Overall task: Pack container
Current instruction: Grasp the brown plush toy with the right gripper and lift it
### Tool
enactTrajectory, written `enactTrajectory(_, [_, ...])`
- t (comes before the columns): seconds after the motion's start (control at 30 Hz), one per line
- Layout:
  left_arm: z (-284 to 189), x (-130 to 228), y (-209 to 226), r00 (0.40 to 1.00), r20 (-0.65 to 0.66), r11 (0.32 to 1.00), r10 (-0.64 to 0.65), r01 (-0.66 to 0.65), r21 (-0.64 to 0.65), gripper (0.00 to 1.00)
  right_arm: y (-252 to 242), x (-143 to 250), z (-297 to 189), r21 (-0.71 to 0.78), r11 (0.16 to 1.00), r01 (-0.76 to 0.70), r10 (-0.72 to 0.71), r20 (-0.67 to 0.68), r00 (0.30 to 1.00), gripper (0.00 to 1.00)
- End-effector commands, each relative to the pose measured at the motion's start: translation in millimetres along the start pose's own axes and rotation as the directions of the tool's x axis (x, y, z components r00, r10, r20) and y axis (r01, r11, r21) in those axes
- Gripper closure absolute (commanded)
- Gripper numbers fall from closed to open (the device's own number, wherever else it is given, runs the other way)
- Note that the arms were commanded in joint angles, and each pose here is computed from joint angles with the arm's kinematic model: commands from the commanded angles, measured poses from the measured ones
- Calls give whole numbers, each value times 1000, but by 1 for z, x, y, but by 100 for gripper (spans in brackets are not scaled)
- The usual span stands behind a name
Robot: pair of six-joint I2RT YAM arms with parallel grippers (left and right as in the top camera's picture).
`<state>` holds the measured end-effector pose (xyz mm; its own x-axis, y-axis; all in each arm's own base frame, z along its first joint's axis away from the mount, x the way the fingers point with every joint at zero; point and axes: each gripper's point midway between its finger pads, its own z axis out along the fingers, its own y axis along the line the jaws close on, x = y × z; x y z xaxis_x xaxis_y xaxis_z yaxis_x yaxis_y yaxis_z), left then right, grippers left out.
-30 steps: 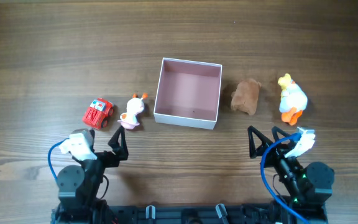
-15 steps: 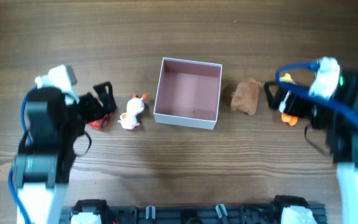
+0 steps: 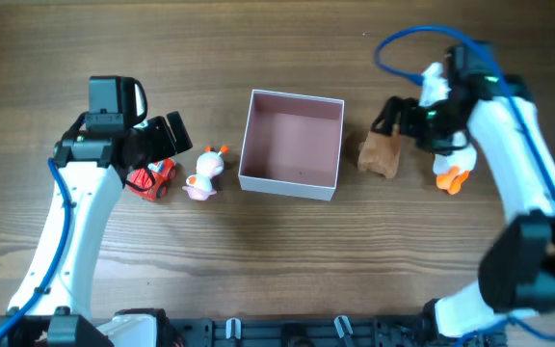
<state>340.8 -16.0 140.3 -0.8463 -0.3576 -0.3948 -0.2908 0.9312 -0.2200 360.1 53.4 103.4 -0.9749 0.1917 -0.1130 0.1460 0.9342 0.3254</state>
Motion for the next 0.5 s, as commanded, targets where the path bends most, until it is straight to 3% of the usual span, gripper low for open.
enactTrajectory(0.0, [-2, -3, -1, 1000, 7, 1000, 25, -25, -7, 0, -13, -6, 29, 207, 978, -6, 6, 1, 1000, 1])
enactTrajectory(0.13, [-2, -3, -2, 1000, 7, 1000, 25, -25, -6, 0, -33, -5, 48, 334, 940, -68, 72, 0, 997, 1])
enactTrajectory(0.27, [-2, -3, -2, 1000, 7, 1000, 25, -25, -6, 0, -29, -2, 70, 291, 955, -63, 80, -49, 996, 6])
enactTrajectory(0.4, [-2, -3, -2, 1000, 7, 1000, 25, -25, -6, 0, -26, -2, 77, 267, 961, -64, 82, -58, 995, 28])
enactTrajectory(0.47, [-2, -4, -2, 1000, 8, 1000, 25, -25, -6, 0, -26, -5, 76, 267, 962, -55, 70, -46, 996, 57])
